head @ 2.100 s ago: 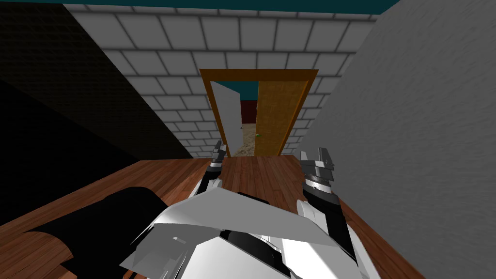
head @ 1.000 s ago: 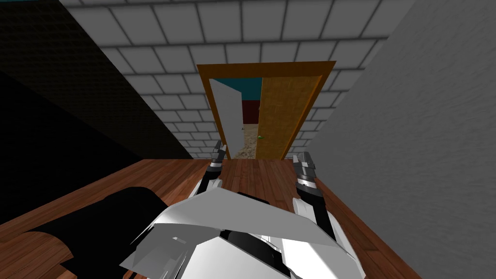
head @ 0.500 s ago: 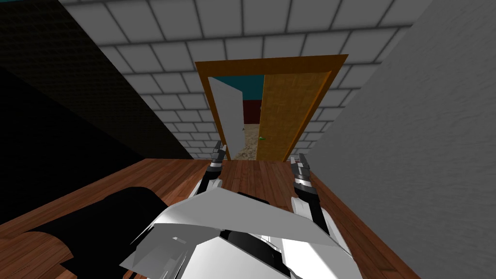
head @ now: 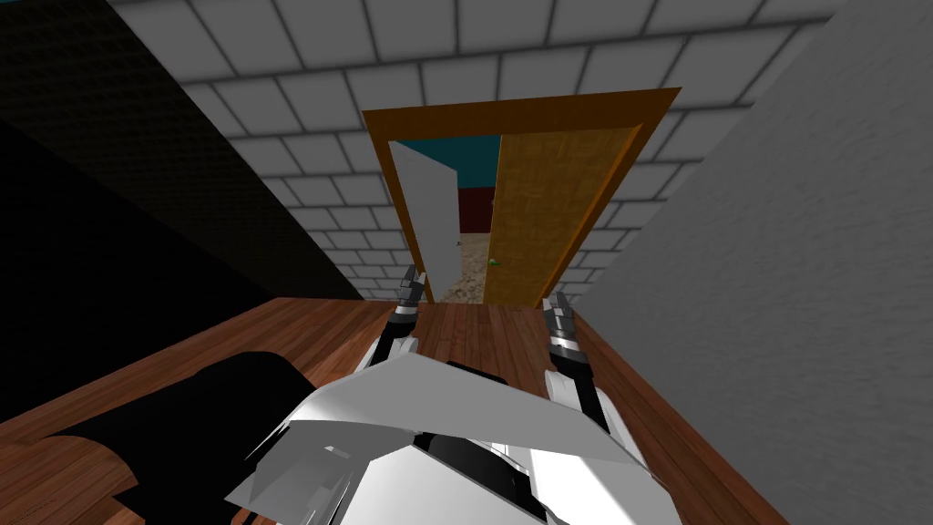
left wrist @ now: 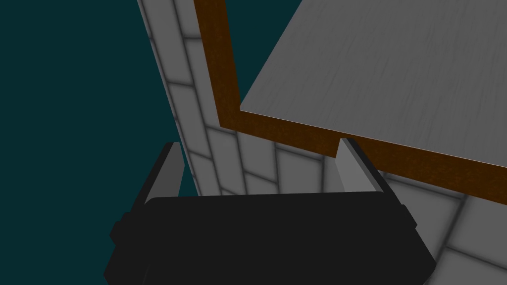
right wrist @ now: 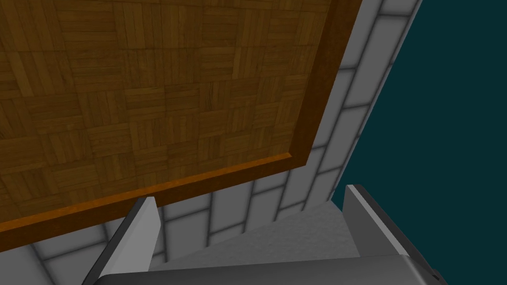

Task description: Push the door open

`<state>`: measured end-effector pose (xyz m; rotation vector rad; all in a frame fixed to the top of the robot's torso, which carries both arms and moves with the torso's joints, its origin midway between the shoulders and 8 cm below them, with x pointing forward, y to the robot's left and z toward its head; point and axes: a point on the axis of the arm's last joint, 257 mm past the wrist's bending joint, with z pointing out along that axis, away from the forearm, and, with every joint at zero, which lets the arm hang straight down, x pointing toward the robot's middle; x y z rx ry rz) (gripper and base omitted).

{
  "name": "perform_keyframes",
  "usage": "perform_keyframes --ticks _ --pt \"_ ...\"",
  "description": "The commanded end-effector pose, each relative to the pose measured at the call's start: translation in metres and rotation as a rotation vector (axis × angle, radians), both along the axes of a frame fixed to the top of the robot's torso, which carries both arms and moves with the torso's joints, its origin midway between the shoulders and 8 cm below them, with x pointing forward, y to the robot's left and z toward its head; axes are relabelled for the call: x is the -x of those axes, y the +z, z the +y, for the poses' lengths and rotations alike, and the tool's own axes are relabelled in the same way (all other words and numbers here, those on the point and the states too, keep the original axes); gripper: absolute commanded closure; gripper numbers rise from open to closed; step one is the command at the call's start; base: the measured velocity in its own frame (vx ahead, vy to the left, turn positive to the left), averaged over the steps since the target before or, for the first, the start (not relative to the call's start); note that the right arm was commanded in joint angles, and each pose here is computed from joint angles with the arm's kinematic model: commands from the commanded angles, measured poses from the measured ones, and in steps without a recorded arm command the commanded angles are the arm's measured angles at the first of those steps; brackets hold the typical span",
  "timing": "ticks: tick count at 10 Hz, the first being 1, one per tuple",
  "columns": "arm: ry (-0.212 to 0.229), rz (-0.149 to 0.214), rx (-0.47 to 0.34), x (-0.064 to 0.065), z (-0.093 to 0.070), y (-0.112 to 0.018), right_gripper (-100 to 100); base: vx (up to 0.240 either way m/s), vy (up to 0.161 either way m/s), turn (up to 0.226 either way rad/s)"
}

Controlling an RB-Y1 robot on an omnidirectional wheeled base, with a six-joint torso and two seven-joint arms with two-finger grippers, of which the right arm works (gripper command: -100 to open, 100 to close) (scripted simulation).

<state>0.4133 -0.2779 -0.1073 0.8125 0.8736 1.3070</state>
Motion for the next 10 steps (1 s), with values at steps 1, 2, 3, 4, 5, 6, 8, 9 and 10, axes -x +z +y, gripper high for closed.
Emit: perform_keyframes --ticks 1,2,3,4,5,6,8,9,10 --pt "0.000 0.015 0.003 -0.004 -0.001 -0.009 -100 0.085 -0.012 0.037" --pt "0.001 0.024 0.004 -0.006 -0.001 -0.015 -100 0.104 -0.019 0.029" --pt "0.001 0.034 0.005 -0.009 -0.001 -0.021 -100 0.103 -0.011 0.047" --pt "0.001 0.044 0.006 -0.011 -0.002 -0.028 -100 0.090 0.007 0.043" --pt "0.001 0.054 0.007 -0.013 -0.002 -0.034 -100 0.088 0.018 0.038" --pt "0.001 0.064 0.008 -0.015 -0.002 -0.041 -100 0.103 0.001 0.040" --pt "0.000 0.083 0.009 -0.019 -0.003 -0.053 -100 0.102 -0.014 0.048" --pt "0.000 0.094 0.009 -0.021 -0.003 -0.060 -100 0.100 -0.013 0.036" --pt "0.000 0.104 0.009 -0.022 -0.004 -0.066 -100 0.093 -0.014 0.035"
